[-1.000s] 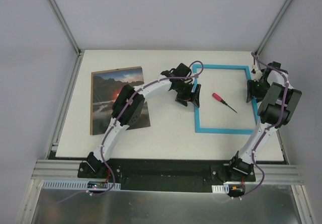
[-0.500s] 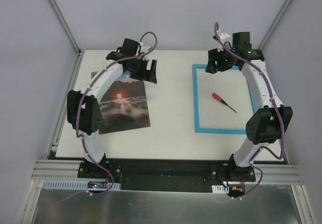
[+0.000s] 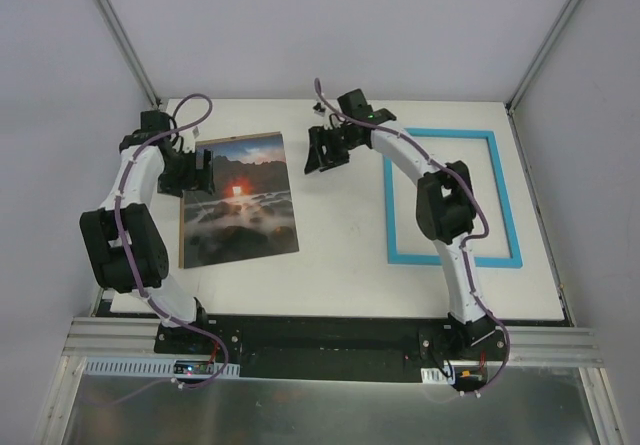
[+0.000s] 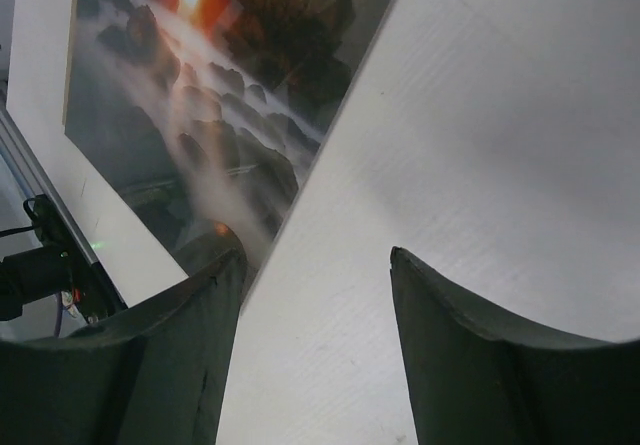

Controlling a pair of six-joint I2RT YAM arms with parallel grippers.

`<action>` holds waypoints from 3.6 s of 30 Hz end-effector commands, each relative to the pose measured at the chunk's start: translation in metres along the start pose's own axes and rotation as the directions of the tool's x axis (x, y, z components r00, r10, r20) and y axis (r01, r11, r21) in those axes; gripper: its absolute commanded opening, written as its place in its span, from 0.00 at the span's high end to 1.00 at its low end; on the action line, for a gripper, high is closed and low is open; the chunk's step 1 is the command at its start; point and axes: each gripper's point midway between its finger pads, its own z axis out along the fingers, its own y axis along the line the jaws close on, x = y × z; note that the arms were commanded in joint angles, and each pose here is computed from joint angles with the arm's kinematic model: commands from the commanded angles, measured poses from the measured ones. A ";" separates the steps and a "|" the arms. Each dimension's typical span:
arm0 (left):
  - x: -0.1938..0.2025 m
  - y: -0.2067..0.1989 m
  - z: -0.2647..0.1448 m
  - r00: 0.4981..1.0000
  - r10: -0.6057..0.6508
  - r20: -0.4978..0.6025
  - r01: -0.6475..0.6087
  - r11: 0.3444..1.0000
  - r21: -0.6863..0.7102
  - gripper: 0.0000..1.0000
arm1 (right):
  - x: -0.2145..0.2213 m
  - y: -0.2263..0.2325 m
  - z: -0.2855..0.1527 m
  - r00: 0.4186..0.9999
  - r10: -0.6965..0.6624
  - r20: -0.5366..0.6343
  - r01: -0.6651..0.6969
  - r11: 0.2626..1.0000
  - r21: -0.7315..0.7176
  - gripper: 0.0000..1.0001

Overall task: Take the photo out of the frame
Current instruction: Pick up the photo from the photo frame.

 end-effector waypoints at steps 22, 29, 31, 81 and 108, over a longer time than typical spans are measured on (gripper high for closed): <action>0.054 0.054 0.051 0.982 -0.083 -0.169 0.094 0.994 0.060 0.09 | 0.035 0.033 0.107 0.945 0.306 -0.114 -0.319 0.939 -0.127 0.40; 0.061 0.051 0.060 0.976 -0.097 -0.197 0.115 0.990 0.084 0.09 | 0.043 0.041 0.113 0.926 0.346 -0.148 -0.368 0.916 -0.160 0.41; 0.063 0.050 0.062 0.975 -0.095 -0.201 0.115 0.990 0.088 0.09 | 0.043 0.044 0.113 0.921 0.357 -0.156 -0.381 0.908 -0.173 0.41; -0.030 -0.026 -0.079 0.969 -0.076 0.234 -0.036 0.898 0.439 0.01 | -0.036 0.075 -0.125 0.946 0.319 0.062 -0.224 0.777 -0.589 1.00; -0.134 -0.184 -0.025 0.987 -0.154 0.040 0.013 0.329 0.944 0.01 | 0.003 0.075 -0.263 0.952 0.221 0.210 -0.017 0.725 -0.688 1.00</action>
